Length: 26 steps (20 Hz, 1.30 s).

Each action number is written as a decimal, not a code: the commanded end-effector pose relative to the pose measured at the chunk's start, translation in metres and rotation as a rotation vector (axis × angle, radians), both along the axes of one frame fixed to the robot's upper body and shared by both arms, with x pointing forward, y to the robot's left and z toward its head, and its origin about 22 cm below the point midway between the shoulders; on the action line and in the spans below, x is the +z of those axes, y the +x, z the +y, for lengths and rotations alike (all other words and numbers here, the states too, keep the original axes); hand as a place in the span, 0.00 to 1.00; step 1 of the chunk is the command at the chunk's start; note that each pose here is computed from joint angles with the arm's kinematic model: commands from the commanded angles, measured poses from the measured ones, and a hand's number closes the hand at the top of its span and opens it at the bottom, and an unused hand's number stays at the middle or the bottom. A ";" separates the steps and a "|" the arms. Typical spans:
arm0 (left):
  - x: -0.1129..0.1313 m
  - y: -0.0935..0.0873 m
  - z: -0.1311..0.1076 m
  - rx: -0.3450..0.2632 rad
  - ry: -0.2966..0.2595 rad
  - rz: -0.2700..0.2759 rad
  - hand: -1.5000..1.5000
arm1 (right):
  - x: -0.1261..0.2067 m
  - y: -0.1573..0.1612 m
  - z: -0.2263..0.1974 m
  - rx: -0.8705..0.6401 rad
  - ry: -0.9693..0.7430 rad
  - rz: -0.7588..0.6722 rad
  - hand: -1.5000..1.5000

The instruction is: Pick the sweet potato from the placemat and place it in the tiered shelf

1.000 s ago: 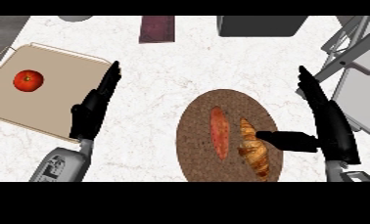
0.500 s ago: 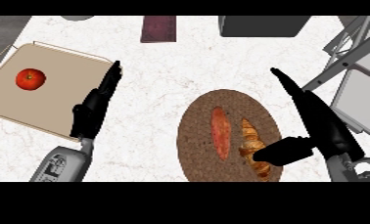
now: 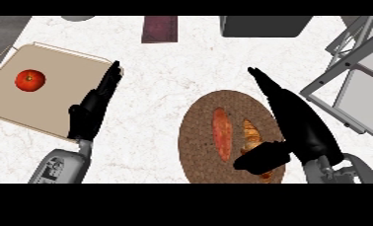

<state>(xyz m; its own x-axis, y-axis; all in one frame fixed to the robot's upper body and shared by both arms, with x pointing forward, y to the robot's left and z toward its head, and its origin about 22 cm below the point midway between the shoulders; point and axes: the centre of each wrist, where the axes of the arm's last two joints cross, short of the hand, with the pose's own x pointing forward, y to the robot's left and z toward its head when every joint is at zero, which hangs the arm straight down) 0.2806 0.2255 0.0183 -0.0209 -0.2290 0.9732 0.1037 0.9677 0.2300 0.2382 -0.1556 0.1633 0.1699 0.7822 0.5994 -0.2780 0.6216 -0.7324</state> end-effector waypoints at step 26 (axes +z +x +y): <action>0.004 0.002 0.001 0.025 0.005 -0.005 0.50 | -0.038 0.002 0.049 -0.115 -0.115 0.100 0.00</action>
<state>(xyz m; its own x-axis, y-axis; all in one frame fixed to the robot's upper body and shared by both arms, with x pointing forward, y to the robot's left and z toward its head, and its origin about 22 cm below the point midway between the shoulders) 0.2821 0.2307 0.0172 -0.0232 -0.2358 0.9715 0.0870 0.9676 0.2369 0.2401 -0.1074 0.1316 0.2154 0.8014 0.5581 -0.2536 0.5978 -0.7605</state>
